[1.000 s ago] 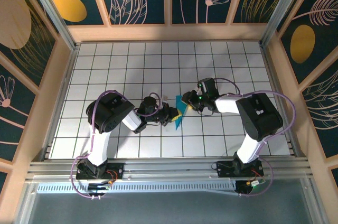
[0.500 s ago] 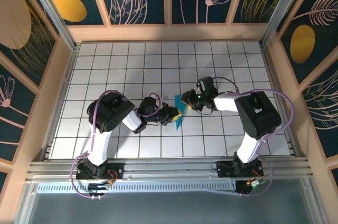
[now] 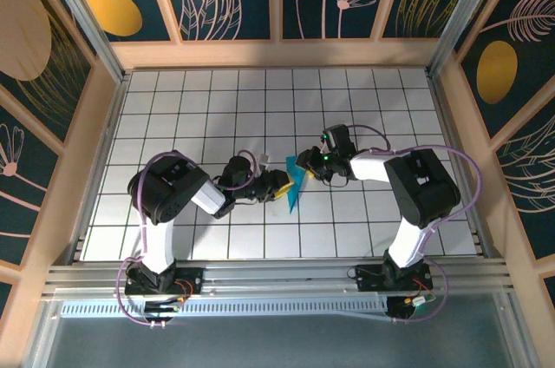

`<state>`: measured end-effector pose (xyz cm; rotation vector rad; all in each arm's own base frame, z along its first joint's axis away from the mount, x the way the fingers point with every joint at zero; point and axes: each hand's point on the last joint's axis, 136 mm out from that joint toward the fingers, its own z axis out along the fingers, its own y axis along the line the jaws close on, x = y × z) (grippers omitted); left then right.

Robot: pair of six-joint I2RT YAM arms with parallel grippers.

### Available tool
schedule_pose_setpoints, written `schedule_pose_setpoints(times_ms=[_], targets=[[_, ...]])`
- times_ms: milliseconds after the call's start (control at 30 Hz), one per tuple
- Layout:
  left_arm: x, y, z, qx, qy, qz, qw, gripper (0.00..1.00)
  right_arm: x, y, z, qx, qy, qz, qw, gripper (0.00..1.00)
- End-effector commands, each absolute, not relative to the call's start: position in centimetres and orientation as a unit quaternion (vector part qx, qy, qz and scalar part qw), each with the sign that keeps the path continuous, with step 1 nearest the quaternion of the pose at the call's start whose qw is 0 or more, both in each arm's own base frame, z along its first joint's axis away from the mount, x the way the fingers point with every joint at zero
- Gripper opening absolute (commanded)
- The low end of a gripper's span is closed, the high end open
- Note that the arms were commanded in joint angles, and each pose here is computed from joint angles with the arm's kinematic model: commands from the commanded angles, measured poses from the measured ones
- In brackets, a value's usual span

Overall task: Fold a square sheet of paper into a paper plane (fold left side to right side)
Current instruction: Fold the wing for the fifth time at the center of the table.

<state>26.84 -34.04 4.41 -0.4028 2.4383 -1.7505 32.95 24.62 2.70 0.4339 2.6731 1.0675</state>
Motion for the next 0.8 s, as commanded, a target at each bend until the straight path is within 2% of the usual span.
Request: schedule_pose_setpoints(times_ms=[0, 167, 400, 767], targets=[[27.3, -33.0, 4.3, -0.138, 0.812, -0.562, 0.074, 0.41, 32.2, 24.1, 0.4, 0.151, 0.929, 0.324, 0.099, 0.39], [28.2, -33.0, 4.3, -0.139, 0.813, -0.560, 0.077, 0.44, 32.1, 24.1, 0.4, 0.149, 0.929, 0.324, 0.099, 0.39], [29.4, -34.1, 3.7, -0.129, 0.817, -0.557, 0.075, 0.42, 32.2, 24.1, 0.5, 0.150, 0.929, 0.324, 0.100, 0.39], [30.2, -34.1, 2.2, -0.128, 0.841, -0.519, 0.080, 0.18, 32.0, 24.1, 0.5, 0.149, 0.929, 0.323, 0.100, 0.39]])
